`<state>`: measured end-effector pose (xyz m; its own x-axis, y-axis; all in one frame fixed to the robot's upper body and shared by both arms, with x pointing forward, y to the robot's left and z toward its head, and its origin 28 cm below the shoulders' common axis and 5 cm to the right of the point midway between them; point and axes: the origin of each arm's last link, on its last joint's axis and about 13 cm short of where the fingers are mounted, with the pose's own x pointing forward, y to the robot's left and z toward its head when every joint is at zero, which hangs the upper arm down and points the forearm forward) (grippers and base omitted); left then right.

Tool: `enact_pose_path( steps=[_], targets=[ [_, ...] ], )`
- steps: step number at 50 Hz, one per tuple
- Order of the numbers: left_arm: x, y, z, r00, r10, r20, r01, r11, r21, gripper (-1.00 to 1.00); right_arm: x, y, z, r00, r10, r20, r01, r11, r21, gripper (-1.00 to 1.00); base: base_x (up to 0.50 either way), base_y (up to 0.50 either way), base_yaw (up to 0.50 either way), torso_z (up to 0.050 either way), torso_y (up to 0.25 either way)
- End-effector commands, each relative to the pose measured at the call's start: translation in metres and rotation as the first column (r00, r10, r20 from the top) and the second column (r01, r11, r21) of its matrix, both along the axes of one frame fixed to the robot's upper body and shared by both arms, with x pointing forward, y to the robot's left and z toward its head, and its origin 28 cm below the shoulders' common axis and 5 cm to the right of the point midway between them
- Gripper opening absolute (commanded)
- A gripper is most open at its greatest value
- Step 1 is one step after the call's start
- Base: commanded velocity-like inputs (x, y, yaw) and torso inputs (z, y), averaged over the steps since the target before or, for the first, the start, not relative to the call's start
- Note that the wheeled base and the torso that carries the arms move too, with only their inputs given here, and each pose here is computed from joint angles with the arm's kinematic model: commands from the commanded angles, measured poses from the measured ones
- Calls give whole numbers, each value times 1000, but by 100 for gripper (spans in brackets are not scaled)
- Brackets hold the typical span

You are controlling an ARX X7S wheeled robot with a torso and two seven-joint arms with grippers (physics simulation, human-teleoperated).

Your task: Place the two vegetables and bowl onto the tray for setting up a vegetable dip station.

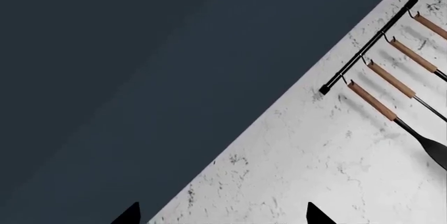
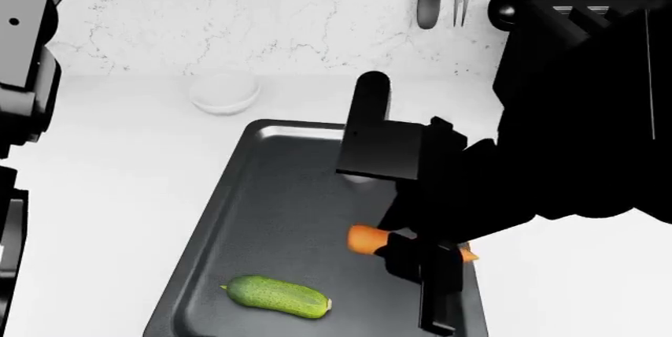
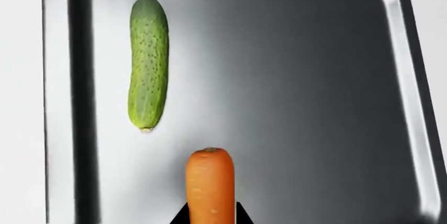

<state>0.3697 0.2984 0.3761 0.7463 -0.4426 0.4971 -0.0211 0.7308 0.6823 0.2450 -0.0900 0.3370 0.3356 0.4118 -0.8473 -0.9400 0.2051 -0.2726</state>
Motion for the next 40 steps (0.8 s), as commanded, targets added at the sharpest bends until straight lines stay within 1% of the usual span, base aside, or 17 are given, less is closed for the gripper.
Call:
enact_pose_path(
  steps=[1,13,21,29,40],
  targets=[
    [0,0,-2,1000,2,-3,-2,1000,0,100,-2,5,-11,999,20,-28,-20,1000,-21,-100,0,0,0,0,0],
    [0,-1,-3,1000,-1,-3,1,1000,-1,100,-4,1,-20,999,2,-44,-2,1000,-18,-100,0,0,0,0,0],
    [0,-2,-2,1000,-3,-2,3,1000,-1,100,-2,4,-27,999,5,-54,-4,1000,5,-100,0,0,0,0,0],
    [1,-2,-4,1000,-3,-3,3,1000,-1,100,-1,5,-32,998,7,-56,-7,1000,6,-100,0,0,0,0,0],
    [0,-2,-4,1000,-2,-3,2,1000,-4,100,12,9,-39,998,-10,-56,11,1000,17,-100,0,0,0,0,0]
  ],
)
